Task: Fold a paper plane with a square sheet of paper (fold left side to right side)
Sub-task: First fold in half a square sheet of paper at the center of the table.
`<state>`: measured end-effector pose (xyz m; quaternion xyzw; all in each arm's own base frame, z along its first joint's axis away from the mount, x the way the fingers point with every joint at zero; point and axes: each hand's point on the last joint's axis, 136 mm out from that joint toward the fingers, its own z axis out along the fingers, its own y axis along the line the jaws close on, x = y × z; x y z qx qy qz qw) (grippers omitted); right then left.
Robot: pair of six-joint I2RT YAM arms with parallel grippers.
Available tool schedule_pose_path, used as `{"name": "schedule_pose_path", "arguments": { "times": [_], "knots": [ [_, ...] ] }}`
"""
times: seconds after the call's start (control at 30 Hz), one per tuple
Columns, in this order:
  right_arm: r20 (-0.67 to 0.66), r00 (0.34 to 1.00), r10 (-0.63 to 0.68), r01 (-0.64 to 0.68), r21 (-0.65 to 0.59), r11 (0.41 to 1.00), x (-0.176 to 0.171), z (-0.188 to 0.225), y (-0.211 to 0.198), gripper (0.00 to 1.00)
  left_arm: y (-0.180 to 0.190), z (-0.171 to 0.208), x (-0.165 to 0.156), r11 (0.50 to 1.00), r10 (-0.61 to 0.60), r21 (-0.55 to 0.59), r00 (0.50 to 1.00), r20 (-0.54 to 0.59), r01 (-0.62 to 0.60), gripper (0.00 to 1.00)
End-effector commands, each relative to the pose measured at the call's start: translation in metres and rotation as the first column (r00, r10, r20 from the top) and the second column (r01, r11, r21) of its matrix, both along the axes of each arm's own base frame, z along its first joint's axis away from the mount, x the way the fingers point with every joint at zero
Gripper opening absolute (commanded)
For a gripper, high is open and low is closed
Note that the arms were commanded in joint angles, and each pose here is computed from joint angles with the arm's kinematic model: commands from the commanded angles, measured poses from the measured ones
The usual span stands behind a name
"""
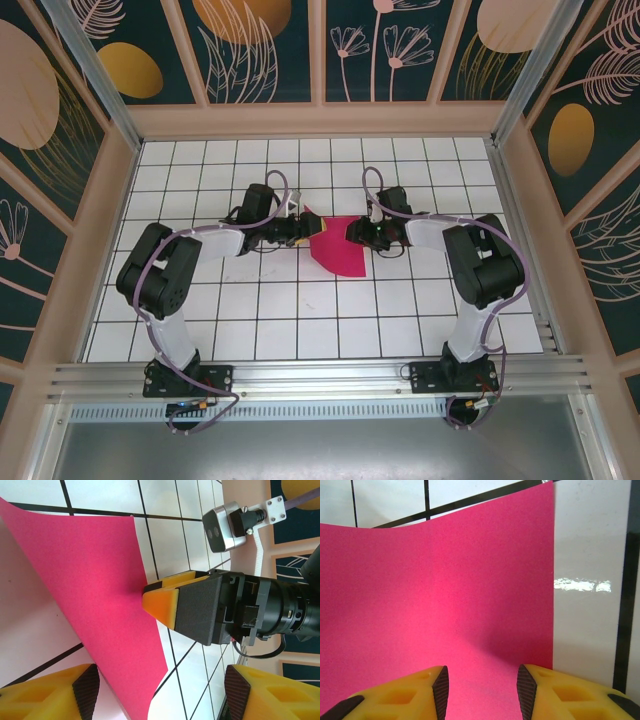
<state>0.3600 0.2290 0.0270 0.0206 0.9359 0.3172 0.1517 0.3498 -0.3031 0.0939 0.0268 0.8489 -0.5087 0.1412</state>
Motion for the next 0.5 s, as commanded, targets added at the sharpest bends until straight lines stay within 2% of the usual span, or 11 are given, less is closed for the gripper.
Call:
{"name": "schedule_pose_path", "arguments": {
  "times": [0.0,0.1,0.33,0.47],
  "knots": [
    [-0.069,0.998,-0.005,-0.001,-0.082,0.997,-0.013,-0.027,-0.01,0.45,-0.012,0.0,-0.002,0.999,-0.036,-0.024,0.999,0.002,0.037,0.69],
    [-0.066,0.998,-0.003,-0.002,-0.075,0.997,-0.012,-0.027,-0.009,0.45,-0.018,-0.008,-0.008,0.998,-0.056,-0.019,0.998,-0.014,0.055,0.69],
    [-0.068,0.998,-0.01,0.004,-0.087,0.996,-0.013,-0.029,-0.012,0.45,-0.029,0.0,-0.001,0.997,-0.061,-0.037,0.998,0.012,0.062,0.69],
    [-0.032,0.999,-0.008,0.006,-0.037,0.999,-0.009,-0.017,-0.009,0.45,-0.03,-0.005,-0.001,0.998,-0.06,-0.036,0.998,0.004,0.06,0.69]
  ]
}}
